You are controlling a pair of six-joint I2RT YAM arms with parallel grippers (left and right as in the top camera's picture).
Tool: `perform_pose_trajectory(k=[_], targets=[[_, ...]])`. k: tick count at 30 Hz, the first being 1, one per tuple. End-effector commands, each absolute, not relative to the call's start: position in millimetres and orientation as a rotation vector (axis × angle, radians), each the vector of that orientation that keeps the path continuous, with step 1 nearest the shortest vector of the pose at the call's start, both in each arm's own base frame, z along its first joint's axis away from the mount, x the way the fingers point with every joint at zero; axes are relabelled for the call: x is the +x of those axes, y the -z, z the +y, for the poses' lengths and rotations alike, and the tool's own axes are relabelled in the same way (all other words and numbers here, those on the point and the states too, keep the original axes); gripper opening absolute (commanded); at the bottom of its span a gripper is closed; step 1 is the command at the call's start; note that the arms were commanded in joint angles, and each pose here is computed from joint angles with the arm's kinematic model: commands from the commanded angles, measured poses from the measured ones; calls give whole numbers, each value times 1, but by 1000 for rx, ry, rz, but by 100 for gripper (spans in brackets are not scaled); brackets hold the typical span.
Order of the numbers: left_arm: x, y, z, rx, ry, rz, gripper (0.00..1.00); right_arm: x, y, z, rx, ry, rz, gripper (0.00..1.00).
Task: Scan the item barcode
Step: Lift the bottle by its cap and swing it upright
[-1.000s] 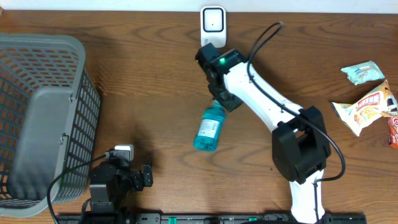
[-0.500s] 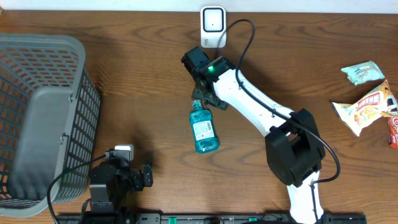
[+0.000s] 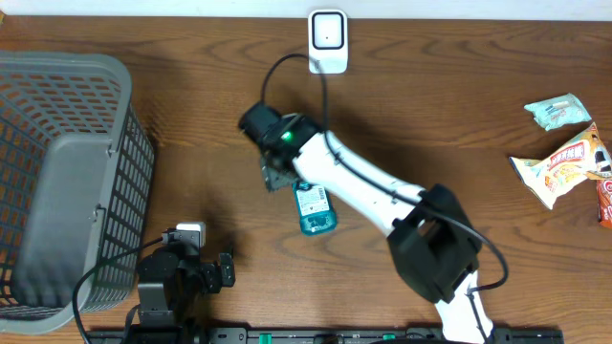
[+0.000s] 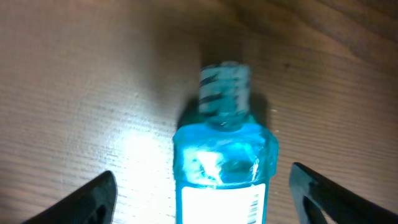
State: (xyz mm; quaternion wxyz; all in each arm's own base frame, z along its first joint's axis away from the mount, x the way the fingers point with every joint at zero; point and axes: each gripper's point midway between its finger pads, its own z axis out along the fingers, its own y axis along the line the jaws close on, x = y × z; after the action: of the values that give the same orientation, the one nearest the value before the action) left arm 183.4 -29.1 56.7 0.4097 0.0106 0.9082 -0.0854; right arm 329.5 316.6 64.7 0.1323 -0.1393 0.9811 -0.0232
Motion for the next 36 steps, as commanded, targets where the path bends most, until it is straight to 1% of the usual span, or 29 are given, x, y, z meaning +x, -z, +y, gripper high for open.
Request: perform_pose_trajectory(k=[1,5,9,12,15,16,18,20,21,23,24,27,29,31,36], targets=[[181,-53,-29,38,212,2302,98,327,-50,314,-571,337,2723,87],[181,-53,-29,38,212,2302,98,330,-37,305,-550,519,2645,84],[181,-53,-29,38,212,2302,98,334,-23,300,-554,581,2635,77],[181,-53,-29,38,212,2302,98,337,-18,292,-557,643,2623,74],[181,-53,-29,38,212,2302,98,329,-7,282,-570,698,2666,73],[181,-53,-29,38,212,2302,98,325,-5,278,-567,713,2691,70],[181,-53,-29,38,212,2302,98,310,10,275,-593,707,2784,60],[181,-53,-29,38,212,2302,98,298,25,276,-636,673,2870,35],[181,-53,-29,38,212,2302,98,295,30,276,-650,663,2893,27],[181,-53,-29,38,212,2302,98,289,39,276,-651,650,2936,13],[181,-53,-29,38,212,2302,98,287,42,276,-650,638,2955,10],[181,-53,-29,38,212,2302,98,282,43,282,-642,585,2988,8],[181,-53,-29,38,212,2302,98,284,40,286,-638,557,2989,3],[181,-53,-29,38,212,2302,98,284,39,290,-668,517,3002,1],[181,-53,-29,38,212,2302,98,275,42,298,-797,339,3110,1]])
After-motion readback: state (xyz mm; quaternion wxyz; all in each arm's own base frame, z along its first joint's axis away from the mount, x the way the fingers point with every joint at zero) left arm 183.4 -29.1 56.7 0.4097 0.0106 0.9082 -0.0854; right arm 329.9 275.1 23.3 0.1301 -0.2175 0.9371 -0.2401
